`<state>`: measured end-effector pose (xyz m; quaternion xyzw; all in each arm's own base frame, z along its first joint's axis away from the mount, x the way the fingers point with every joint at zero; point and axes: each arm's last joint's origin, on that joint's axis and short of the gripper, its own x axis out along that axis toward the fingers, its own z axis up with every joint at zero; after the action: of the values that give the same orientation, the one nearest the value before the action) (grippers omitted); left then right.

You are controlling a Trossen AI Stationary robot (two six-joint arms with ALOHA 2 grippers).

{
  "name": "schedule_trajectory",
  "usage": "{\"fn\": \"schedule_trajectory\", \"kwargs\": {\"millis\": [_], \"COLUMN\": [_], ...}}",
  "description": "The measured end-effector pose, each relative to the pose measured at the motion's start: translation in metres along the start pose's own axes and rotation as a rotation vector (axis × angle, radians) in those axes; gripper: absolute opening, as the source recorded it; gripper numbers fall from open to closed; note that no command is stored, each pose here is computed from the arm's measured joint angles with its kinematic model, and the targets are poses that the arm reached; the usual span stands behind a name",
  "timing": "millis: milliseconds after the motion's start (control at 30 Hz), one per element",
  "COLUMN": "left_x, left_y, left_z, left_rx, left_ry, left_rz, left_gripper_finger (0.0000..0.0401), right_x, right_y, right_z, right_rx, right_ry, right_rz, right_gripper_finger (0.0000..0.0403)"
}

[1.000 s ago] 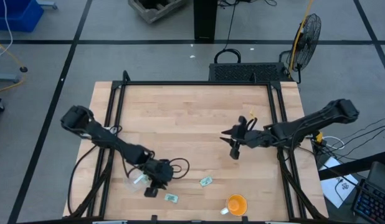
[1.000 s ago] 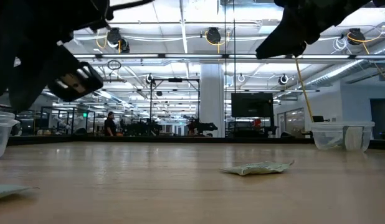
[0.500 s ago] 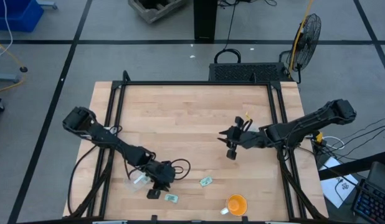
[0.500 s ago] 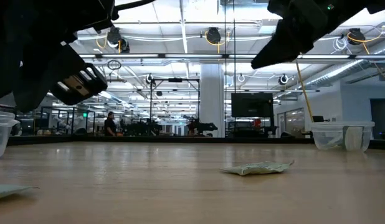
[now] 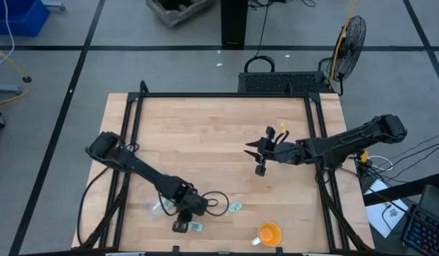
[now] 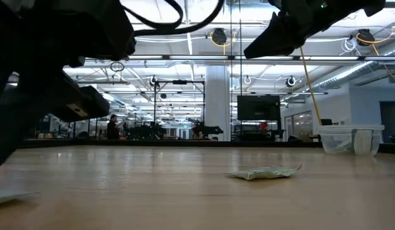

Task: Pick and place Stevia / Truvia into bins
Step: Put the white stevia packet into the rectangle transparent container

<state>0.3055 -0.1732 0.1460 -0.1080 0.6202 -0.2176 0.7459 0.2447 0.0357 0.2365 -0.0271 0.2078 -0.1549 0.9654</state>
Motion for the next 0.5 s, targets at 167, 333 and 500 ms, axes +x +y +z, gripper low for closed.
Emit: {"fn": "schedule_trajectory", "kwargs": {"millis": [167, 333, 500], "left_x": [0.01, 0.014, 0.015], "left_y": [-0.002, -0.001, -0.004], "left_z": [0.01, 0.01, 0.009], "left_rx": [0.017, 0.01, 0.022], "left_ry": [0.031, 0.036, 0.036], "left_rz": [0.01, 0.019, 0.019], "left_gripper_finger": [0.0085, 0.0085, 0.0085], "right_x": [0.001, 0.001, 0.001], "right_y": [-0.002, -0.002, -0.002], "right_z": [0.0, 0.0, 0.0], "right_rx": [-0.013, -0.013, -0.011], "right_ry": [0.001, 0.001, 0.001], "right_rz": [-0.009, -0.006, -0.006], "right_gripper_finger": [0.0105, 0.0105, 0.0105]}}
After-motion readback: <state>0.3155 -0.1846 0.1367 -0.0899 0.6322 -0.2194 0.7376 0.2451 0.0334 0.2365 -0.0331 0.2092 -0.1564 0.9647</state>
